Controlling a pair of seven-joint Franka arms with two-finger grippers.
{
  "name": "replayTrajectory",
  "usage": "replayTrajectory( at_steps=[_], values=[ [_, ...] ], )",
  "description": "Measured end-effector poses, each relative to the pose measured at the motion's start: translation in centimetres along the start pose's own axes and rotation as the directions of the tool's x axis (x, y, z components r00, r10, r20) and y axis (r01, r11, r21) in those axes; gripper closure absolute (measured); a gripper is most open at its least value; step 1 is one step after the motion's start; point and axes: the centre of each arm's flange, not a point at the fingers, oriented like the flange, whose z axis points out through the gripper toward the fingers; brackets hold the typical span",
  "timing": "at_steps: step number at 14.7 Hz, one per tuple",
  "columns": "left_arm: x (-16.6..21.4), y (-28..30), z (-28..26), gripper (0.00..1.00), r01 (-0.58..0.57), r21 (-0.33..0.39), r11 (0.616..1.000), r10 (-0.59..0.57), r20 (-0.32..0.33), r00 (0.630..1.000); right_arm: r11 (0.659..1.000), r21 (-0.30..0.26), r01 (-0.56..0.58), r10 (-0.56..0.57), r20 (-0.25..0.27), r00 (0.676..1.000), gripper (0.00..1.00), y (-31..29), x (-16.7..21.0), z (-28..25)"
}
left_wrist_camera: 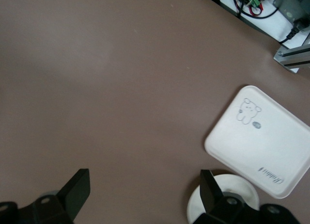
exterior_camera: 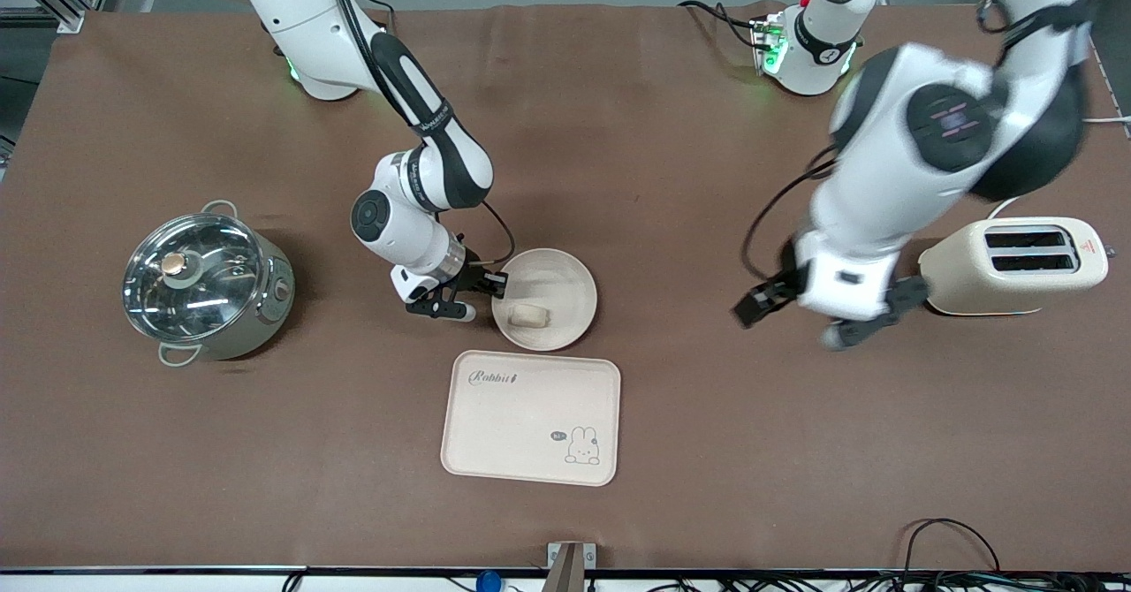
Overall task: Place bun in plate and plate on tray
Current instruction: 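Move the plate onto the tray with the right gripper while the left gripper withdraws, then lower the plate onto the tray and open the right gripper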
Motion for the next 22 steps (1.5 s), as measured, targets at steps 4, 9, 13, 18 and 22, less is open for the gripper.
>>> replayTrajectory(
  at_steps=[4,9,13,18,22],
  values=[
    [0.8,-8.2,-9.1,0.00,-0.224,0.061,0.973,0.224,0.009,0.974,0.998,0.042,-0.045,0.045,-0.005,0.999,0.94,-1.9,0.7,-3.3],
    [1.2,-16.3,-14.1,0.00,-0.391,0.101,0.915,0.388,0.045,0.921,0.990,0.124,-0.068,0.079,-0.086,0.993,0.94,-3.7,5.5,-7.8],
    [0.1,-18.3,-14.4,0.00,-0.425,0.115,0.898,0.418,0.076,0.905,0.984,0.137,-0.117,0.135,-0.126,0.983,0.94,-1.6,11.6,-5.5],
    [-0.4,-18.2,-14.2,0.00,-0.433,0.118,0.893,0.424,0.094,0.901,0.980,0.122,-0.155,0.170,-0.125,0.978,0.94,0.6,14.6,-1.0],
    [-0.7,-17.9,-14.0,0.00,-0.444,0.117,0.888,0.435,0.098,0.895,0.978,0.131,-0.160,0.177,-0.136,0.975,0.94,0.8,15.9,0.3]
  ],
)
